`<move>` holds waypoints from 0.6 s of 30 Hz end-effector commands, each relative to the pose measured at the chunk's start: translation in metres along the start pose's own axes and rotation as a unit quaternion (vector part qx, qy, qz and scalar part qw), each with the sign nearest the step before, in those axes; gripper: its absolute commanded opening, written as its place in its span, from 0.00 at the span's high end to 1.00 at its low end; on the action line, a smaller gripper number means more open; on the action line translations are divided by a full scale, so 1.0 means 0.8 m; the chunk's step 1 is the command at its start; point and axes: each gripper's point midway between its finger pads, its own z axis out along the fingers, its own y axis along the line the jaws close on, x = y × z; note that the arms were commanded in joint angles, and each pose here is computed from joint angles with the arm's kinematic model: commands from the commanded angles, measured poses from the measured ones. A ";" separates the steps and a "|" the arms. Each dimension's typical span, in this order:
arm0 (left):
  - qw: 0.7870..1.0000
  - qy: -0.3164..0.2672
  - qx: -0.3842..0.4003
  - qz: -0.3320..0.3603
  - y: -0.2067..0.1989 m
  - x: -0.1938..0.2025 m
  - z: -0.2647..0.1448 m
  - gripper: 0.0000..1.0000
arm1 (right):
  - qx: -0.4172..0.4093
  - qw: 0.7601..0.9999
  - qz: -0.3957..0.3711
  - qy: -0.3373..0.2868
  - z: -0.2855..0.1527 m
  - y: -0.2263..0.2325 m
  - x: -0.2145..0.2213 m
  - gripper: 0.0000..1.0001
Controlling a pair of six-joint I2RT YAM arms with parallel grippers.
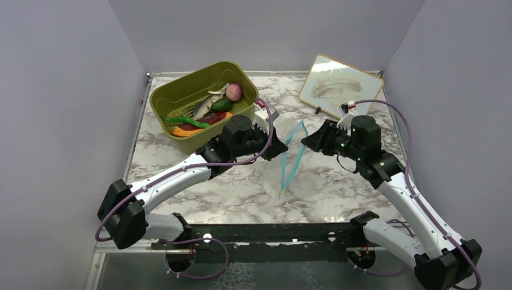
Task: Place the food in the zip-top bag and seal the zipper
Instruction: Open the zipper of the food storage bag at the center of the board.
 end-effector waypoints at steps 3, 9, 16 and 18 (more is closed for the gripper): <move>1.000 -0.007 -0.006 0.003 0.003 -0.004 0.006 1.00 | -0.069 0.994 0.072 0.035 -0.007 0.023 0.033 0.53; 1.000 -0.009 -0.006 -0.001 0.003 -0.007 0.010 1.00 | -0.066 0.993 0.082 0.053 -0.002 0.017 0.047 0.53; 1.000 -0.018 -0.007 -0.021 0.005 -0.007 0.014 1.00 | -0.057 0.992 0.099 0.062 0.006 0.002 0.066 0.57; 0.999 -0.024 -0.003 -0.028 0.003 -0.009 0.015 1.00 | -0.044 0.992 0.096 0.062 0.008 -0.007 0.071 0.63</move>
